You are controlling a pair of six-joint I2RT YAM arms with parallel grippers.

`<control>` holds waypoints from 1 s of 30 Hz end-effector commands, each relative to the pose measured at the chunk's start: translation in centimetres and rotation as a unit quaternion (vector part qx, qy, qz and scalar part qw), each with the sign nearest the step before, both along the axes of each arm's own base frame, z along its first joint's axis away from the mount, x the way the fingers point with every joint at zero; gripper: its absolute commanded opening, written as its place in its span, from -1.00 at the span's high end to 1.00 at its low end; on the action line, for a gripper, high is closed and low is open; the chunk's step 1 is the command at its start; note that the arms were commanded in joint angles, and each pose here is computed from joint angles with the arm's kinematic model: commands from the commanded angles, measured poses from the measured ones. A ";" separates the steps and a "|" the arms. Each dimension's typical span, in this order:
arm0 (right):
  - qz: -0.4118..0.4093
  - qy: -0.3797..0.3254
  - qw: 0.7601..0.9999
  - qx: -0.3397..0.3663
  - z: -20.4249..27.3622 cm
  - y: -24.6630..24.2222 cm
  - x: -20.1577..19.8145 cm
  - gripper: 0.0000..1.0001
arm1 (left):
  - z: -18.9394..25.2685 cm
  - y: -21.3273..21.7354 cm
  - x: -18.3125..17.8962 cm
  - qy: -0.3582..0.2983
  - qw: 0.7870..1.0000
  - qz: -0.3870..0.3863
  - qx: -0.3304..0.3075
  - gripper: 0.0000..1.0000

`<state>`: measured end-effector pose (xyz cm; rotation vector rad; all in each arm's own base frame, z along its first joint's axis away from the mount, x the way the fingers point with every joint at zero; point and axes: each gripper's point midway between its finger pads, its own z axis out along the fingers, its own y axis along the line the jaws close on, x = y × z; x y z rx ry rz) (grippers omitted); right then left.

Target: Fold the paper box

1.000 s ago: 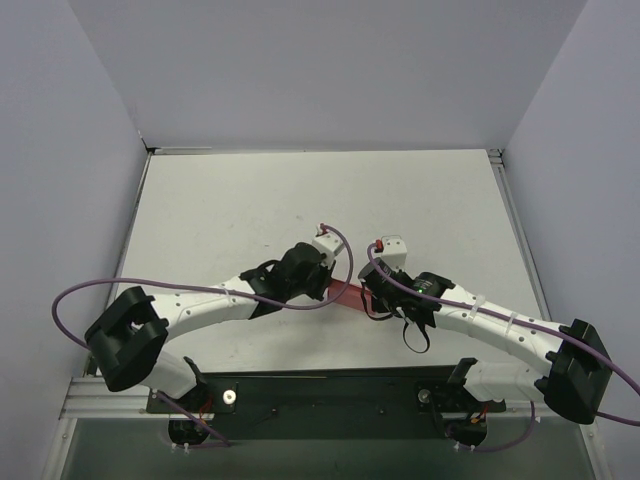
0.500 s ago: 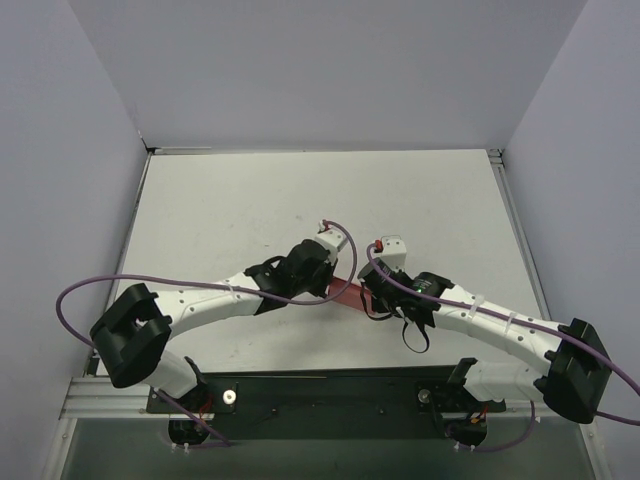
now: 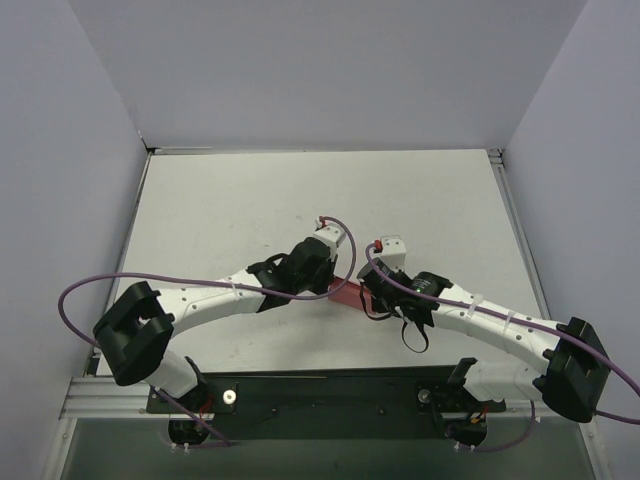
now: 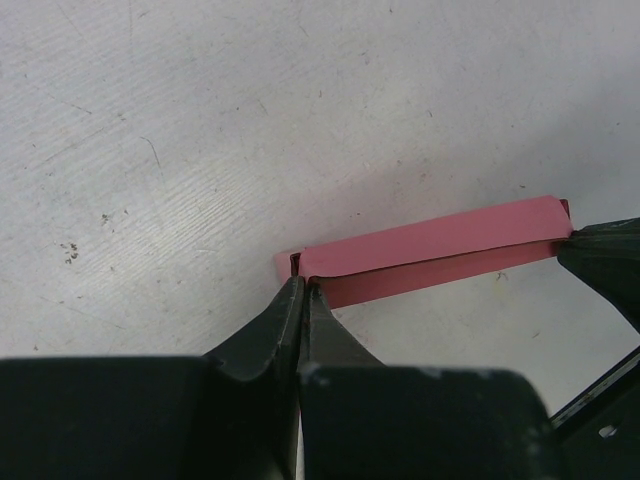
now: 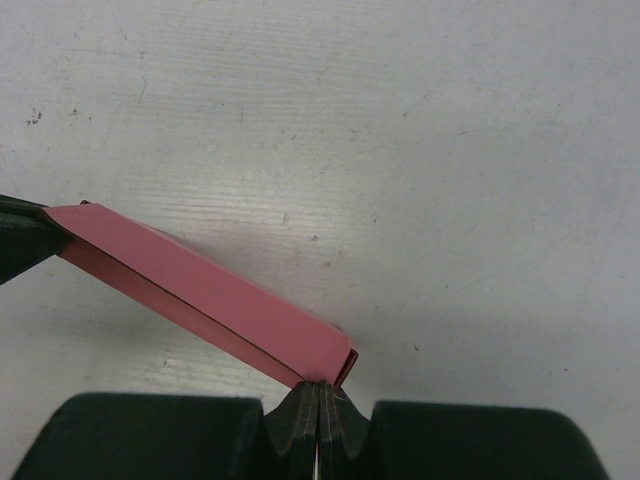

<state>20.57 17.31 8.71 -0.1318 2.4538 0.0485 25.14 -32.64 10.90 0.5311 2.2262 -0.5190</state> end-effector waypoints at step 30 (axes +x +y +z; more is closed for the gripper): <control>0.003 0.033 0.999 -0.032 -1.8 -1.1 -1.3 1.00 | 2.4 -2.9 0.7 0.009 0.995 0.027 -0.099 1.00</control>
